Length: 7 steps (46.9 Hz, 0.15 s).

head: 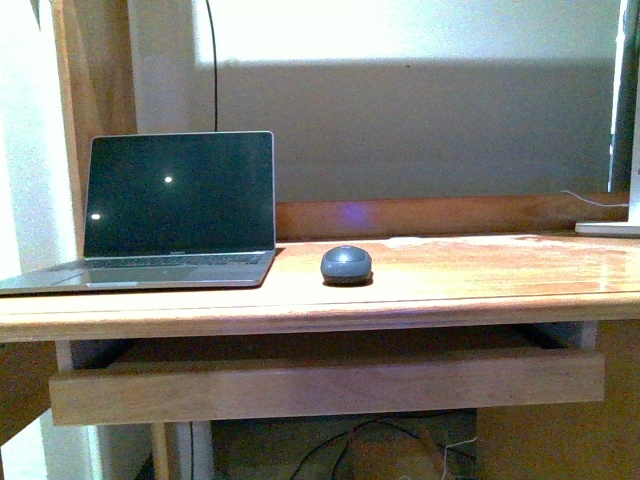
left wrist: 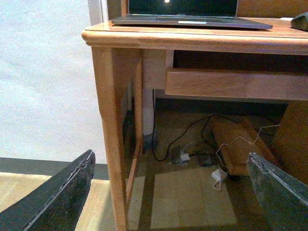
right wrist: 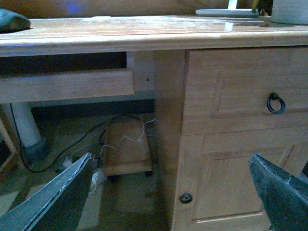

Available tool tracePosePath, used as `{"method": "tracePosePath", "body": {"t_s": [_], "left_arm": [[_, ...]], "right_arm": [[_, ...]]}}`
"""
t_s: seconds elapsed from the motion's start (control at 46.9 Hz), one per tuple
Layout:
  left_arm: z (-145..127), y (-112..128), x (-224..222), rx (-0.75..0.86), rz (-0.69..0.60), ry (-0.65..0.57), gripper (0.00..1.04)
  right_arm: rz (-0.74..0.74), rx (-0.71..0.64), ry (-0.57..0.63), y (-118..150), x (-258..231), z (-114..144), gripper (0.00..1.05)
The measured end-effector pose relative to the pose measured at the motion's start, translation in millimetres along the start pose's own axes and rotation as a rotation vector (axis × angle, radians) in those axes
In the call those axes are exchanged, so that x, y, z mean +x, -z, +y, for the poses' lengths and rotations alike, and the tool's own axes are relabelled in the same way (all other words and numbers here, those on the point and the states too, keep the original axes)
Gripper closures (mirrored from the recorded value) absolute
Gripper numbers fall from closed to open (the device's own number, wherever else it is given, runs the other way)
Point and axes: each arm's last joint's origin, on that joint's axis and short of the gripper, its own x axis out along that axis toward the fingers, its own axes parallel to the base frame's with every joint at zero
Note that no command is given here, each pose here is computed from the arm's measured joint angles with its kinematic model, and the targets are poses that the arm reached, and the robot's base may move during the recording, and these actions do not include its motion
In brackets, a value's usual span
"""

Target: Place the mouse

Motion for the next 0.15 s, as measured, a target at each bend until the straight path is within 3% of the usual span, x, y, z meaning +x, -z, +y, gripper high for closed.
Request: {"method": "tracePosePath", "body": {"t_s": [0.149], "left_arm": [[0.0, 0.0, 0.0, 0.000, 0.000, 0.000, 0.08]], "right_arm": [[0.000, 0.000, 0.000, 0.0, 0.0, 0.0, 0.07]]}}
